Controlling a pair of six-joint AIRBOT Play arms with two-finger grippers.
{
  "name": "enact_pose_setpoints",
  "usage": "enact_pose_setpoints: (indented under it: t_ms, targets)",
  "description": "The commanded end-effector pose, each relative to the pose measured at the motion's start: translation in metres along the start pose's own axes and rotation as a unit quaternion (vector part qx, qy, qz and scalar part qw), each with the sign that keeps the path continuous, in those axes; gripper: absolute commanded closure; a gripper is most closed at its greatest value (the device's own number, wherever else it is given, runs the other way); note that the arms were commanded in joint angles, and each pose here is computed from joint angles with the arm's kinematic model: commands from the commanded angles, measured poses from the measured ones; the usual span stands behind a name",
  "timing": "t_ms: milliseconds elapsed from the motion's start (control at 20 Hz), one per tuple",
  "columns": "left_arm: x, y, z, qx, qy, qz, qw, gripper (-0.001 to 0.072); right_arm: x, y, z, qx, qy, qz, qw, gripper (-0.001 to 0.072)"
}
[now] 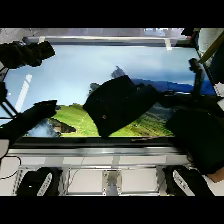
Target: Fold the clothes and pants, and hang the long-sleeved shirts on hangers.
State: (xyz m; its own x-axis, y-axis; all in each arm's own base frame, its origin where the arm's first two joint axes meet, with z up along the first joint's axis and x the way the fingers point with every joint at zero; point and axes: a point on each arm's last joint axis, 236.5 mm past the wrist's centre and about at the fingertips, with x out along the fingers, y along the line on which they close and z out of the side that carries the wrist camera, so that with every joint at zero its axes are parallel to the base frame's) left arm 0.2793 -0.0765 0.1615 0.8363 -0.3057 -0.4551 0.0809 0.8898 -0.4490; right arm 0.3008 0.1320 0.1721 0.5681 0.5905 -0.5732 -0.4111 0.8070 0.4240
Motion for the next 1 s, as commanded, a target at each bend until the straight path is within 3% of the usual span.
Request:
enact_pose_setpoints:
  t_ms: [0, 150, 200, 250, 300, 450, 700, 950]
  targets:
    - [-0.025, 0.026, -0.027, -0.064, 0.063, 0.061, 0.994, 0.0692, -0.030, 0.006, -0.026, 0.013, 0.030, -0.037, 0.999, 0.0689]
    - [-0.002, 0.034, -0.075, -0.109, 0.119, 0.049, 0.986, 0.0679, -0.002, -0.023, -0.054, 0.076, 0.089, -0.051, 0.992, 0.0690]
    - [0.006, 0.032, -0.097, -0.127, 0.144, 0.033, 0.981, 0.0490, 0.006, -0.037, -0.062, 0.086, 0.110, -0.067, 0.988, 0.0689]
    - [0.013, 0.025, -0.116, -0.146, 0.164, 0.007, 0.975, 0.0237, 0.012, -0.049, -0.066, 0.094, 0.122, -0.081, 0.985, 0.0689]
    - [0.020, 0.013, -0.130, -0.179, 0.176, -0.027, 0.967, 0.0202, 0.018, -0.060, -0.066, 0.098, 0.126, -0.093, 0.983, 0.0689]
    - [0.032, -0.010, -0.174, -0.237, 0.208, -0.105, 0.943, 0.0228, 0.034, -0.078, -0.063, 0.110, 0.123, -0.103, 0.981, 0.0689]
    - [0.043, -0.019, -0.211, -0.221, 0.225, -0.119, 0.941, 0.0228, 0.039, -0.083, -0.062, 0.114, 0.122, -0.106, 0.980, 0.0689]
    - [0.054, -0.038, -0.290, -0.197, 0.347, -0.102, 0.911, 0.0224, 0.040, -0.085, -0.057, 0.113, 0.113, -0.109, 0.981, 0.0689]
